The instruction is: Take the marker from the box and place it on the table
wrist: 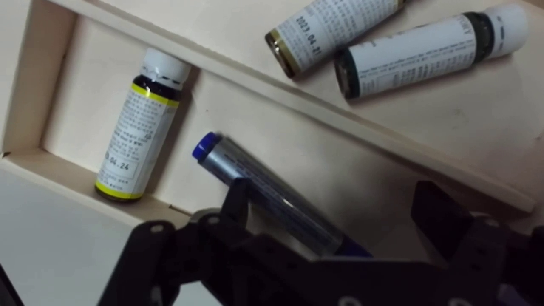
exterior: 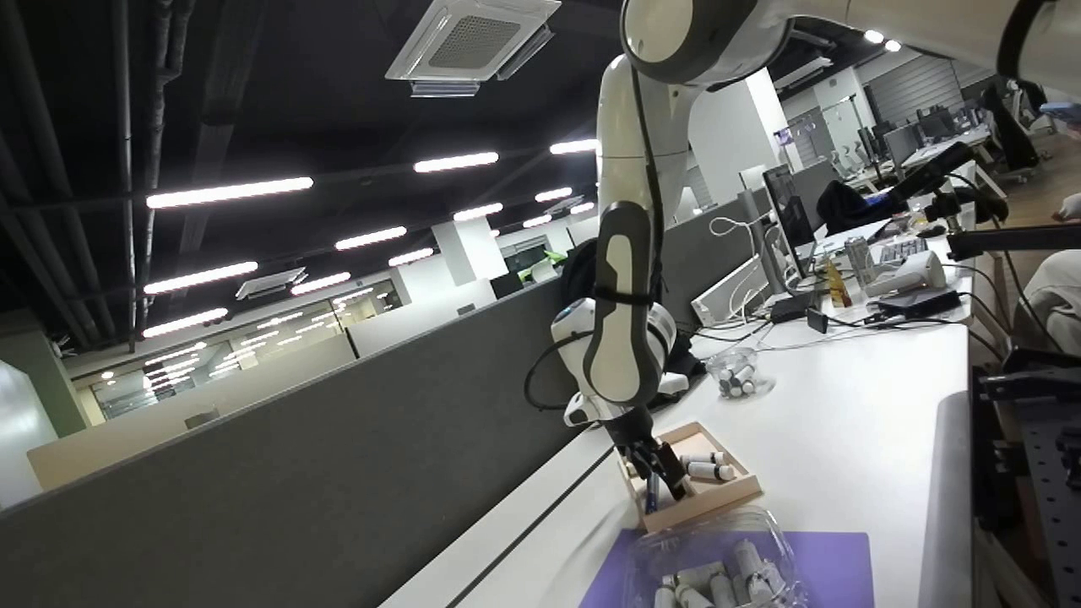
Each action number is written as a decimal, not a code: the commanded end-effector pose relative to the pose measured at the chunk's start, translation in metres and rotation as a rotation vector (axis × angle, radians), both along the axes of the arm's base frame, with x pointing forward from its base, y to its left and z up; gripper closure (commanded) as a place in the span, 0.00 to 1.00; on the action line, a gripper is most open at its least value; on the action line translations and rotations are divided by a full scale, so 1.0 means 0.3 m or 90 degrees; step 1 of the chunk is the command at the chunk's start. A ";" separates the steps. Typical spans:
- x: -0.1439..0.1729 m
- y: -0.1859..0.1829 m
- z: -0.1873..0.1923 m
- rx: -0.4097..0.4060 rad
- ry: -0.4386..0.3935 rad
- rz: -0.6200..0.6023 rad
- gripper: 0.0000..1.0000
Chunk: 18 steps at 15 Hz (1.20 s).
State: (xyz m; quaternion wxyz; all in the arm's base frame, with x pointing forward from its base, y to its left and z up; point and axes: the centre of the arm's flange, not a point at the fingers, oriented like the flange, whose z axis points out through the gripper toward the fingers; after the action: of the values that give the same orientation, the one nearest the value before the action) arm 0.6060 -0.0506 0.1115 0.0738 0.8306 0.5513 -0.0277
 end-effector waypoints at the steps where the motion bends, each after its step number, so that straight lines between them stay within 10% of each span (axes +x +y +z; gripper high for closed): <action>1: 0.042 -0.005 0.001 0.001 -0.010 0.003 0.00; 9: 0.092 -0.018 0.013 -0.002 -0.018 0.031 0.00; 10: 0.095 -0.021 0.006 0.000 -0.015 0.031 0.25; 18: 0.092 -0.024 0.008 0.014 -0.014 0.048 0.74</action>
State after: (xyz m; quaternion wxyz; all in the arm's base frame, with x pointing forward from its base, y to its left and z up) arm 0.6276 -0.0548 0.1100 0.0773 0.8117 0.5787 -0.0168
